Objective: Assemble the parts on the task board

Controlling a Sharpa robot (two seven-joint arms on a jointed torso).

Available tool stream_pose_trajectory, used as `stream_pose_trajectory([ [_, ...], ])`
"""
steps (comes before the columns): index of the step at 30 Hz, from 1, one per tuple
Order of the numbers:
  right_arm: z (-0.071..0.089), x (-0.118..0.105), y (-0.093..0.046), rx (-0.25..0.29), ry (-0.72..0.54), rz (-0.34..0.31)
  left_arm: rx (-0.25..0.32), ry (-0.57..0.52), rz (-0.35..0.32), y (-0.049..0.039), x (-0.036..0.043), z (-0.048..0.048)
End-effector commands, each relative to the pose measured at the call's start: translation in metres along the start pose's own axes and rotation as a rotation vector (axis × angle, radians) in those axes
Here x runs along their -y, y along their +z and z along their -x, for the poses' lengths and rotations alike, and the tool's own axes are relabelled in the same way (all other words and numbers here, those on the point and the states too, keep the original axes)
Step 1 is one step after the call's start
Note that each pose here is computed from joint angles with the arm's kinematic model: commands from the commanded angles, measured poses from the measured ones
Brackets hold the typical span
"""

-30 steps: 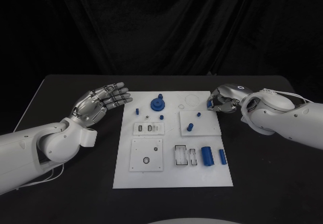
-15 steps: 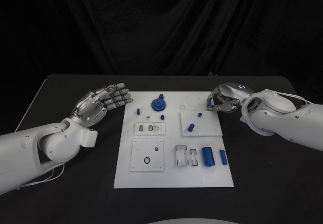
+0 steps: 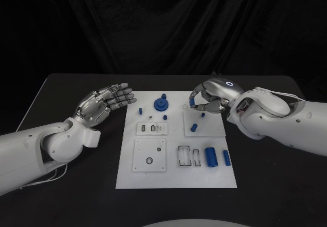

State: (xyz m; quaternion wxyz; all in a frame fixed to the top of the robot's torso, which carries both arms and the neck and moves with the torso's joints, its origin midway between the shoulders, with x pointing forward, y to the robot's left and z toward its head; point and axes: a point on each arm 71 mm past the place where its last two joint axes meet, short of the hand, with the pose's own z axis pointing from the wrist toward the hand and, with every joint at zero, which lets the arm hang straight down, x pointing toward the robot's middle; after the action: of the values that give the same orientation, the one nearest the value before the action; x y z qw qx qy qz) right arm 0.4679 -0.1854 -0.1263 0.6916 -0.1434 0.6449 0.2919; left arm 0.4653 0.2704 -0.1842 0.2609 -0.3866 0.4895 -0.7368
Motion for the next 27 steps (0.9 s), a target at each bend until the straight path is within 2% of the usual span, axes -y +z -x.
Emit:
stream_pose_trajectory([
  [1,-0.007,-0.019,0.004,-0.033,-0.022,0.061,-0.013,-0.014,-0.005,0.0000,-0.0005,-0.0017],
  [4,-0.018,-0.035,0.008,-0.072,-0.011,0.092,-0.015,-0.015,-0.004,0.0001,-0.0008,-0.0025],
  [10,-0.032,-0.052,0.016,-0.125,-0.004,0.118,-0.015,-0.016,-0.001,0.0001,-0.0011,-0.0030],
  [17,-0.047,-0.061,0.024,-0.173,-0.017,0.118,-0.020,-0.019,0.001,0.0012,-0.0018,-0.0037],
  [27,-0.062,-0.066,0.031,-0.203,-0.016,0.108,-0.023,-0.021,0.005,0.0016,-0.0024,-0.0032],
])
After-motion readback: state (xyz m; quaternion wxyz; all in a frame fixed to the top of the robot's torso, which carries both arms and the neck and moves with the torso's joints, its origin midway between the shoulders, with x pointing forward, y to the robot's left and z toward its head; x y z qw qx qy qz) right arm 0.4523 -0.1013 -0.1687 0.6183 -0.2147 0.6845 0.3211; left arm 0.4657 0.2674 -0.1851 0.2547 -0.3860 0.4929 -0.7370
